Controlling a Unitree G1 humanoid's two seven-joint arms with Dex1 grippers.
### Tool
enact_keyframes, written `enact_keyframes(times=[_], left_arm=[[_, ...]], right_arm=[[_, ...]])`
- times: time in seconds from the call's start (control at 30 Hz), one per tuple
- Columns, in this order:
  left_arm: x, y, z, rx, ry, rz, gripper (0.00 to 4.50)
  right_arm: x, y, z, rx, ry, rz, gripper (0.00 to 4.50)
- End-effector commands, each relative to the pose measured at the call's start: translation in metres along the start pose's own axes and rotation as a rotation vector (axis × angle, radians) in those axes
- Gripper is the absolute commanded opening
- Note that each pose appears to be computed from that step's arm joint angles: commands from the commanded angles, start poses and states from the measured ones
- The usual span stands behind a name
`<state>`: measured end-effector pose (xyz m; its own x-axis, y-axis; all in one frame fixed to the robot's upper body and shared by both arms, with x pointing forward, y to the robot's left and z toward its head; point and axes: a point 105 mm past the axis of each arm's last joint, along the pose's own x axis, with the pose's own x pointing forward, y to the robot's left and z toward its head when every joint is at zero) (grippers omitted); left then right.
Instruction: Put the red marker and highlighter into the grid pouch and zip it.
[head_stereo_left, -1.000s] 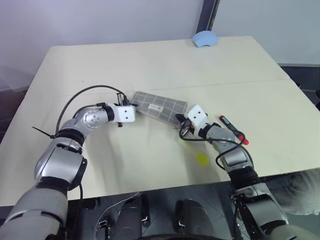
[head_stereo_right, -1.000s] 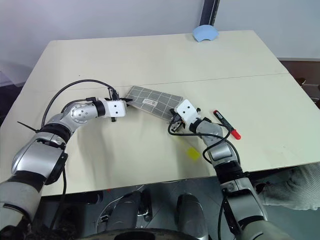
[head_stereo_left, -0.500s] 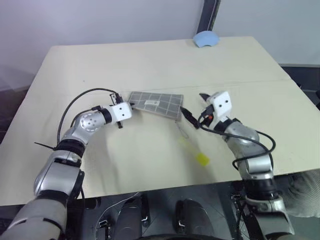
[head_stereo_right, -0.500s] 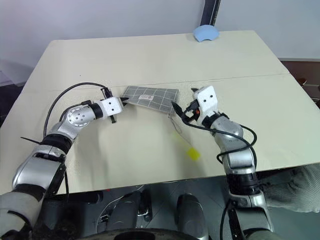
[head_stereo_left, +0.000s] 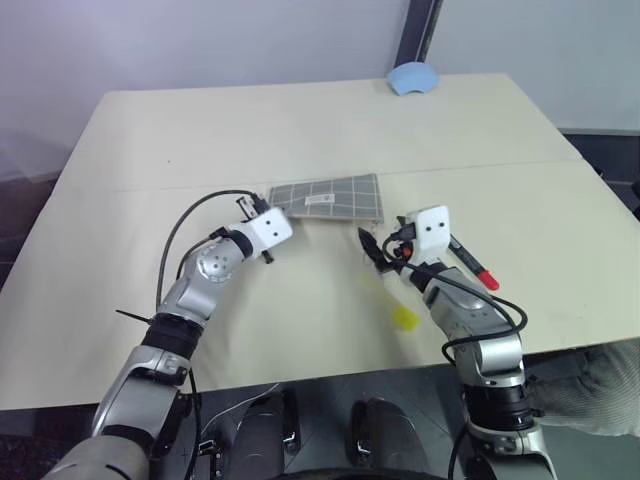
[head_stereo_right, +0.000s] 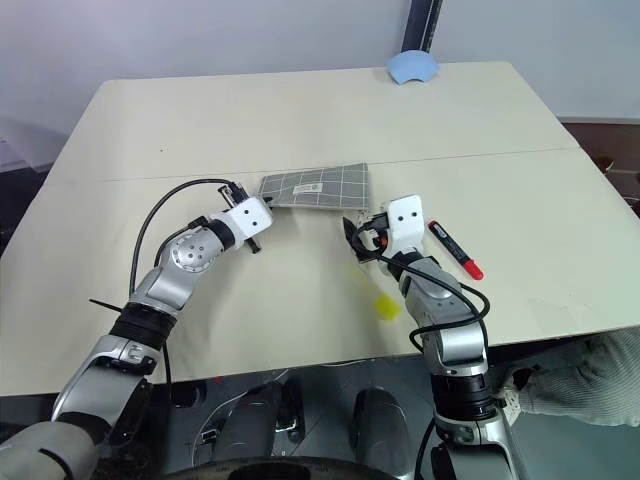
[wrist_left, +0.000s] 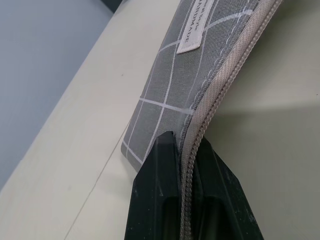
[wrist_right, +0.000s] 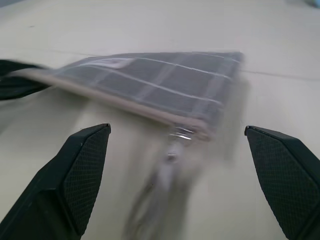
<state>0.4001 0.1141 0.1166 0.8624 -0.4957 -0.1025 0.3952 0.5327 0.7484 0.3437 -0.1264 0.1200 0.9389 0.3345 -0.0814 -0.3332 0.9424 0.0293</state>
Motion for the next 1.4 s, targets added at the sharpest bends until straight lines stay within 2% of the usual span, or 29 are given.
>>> enact_keyframes(times=[0.03, 0.2, 0.27, 0.3, 0.33, 0.47, 0.53, 0.57, 0.7, 0.8, 0.93, 1.1, 1.27, 1.37, 1.4], left_arm=[[0.001, 0.002, 0.011, 0.012, -0.026, 0.021, 0.0], [0.0, -0.001, 0.014, 0.011, -0.032, 0.016, 0.0], [0.0, -0.003, 0.015, 0.012, -0.035, 0.014, 0.0], [0.0, -0.004, 0.015, 0.012, -0.035, 0.011, 0.0], [0.0, -0.004, 0.016, 0.011, -0.037, 0.012, 0.0], [-0.001, -0.006, 0.017, 0.013, -0.039, 0.012, 0.0], [-0.002, -0.006, 0.016, 0.015, -0.032, 0.018, 0.0], [-0.002, -0.005, 0.016, 0.016, -0.029, 0.02, 0.0], [0.001, -0.01, 0.021, 0.018, -0.043, 0.003, 0.0], [0.004, -0.024, 0.034, 0.025, -0.084, -0.038, 0.0], [0.006, -0.037, 0.047, 0.037, -0.136, -0.083, 0.0], [0.009, -0.033, 0.052, 0.034, -0.157, -0.072, 0.0], [0.01, -0.028, 0.056, 0.025, -0.167, -0.056, 0.0], [0.009, -0.024, 0.053, 0.028, -0.16, -0.041, 0.0], [0.008, -0.023, 0.052, 0.029, -0.155, -0.033, 0.0]], right_arm=[[0.002, -0.001, 0.002, 0.042, -0.001, 0.002, 4.47], [0.013, -0.001, -0.004, 0.063, 0.019, -0.011, 4.47], [0.021, 0.003, -0.001, 0.102, 0.004, -0.007, 3.97], [0.023, 0.004, 0.0, 0.116, 0.002, -0.005, 3.69], [0.025, 0.006, 0.0, 0.135, -0.001, -0.001, 3.22], [0.029, 0.02, 0.004, 0.144, -0.01, 0.051, 1.19], [0.028, 0.021, 0.007, 0.06, -0.002, 0.056, 0.15], [0.029, 0.02, 0.01, 0.039, -0.005, 0.053, 0.05], [0.035, 0.025, 0.016, -0.101, 0.006, 0.071, 0.05], [0.045, 0.043, 0.015, -0.168, 0.015, 0.138, 0.05], [0.063, 0.083, 0.017, -0.281, 0.002, 0.297, 0.05], [0.07, 0.111, 0.013, -0.342, 0.004, 0.422, 0.05], [0.073, 0.118, 0.014, -0.36, -0.014, 0.45, 0.05], [0.071, 0.112, 0.015, -0.371, -0.026, 0.434, 0.05], [0.069, 0.108, 0.014, -0.384, -0.025, 0.429, 0.37]])
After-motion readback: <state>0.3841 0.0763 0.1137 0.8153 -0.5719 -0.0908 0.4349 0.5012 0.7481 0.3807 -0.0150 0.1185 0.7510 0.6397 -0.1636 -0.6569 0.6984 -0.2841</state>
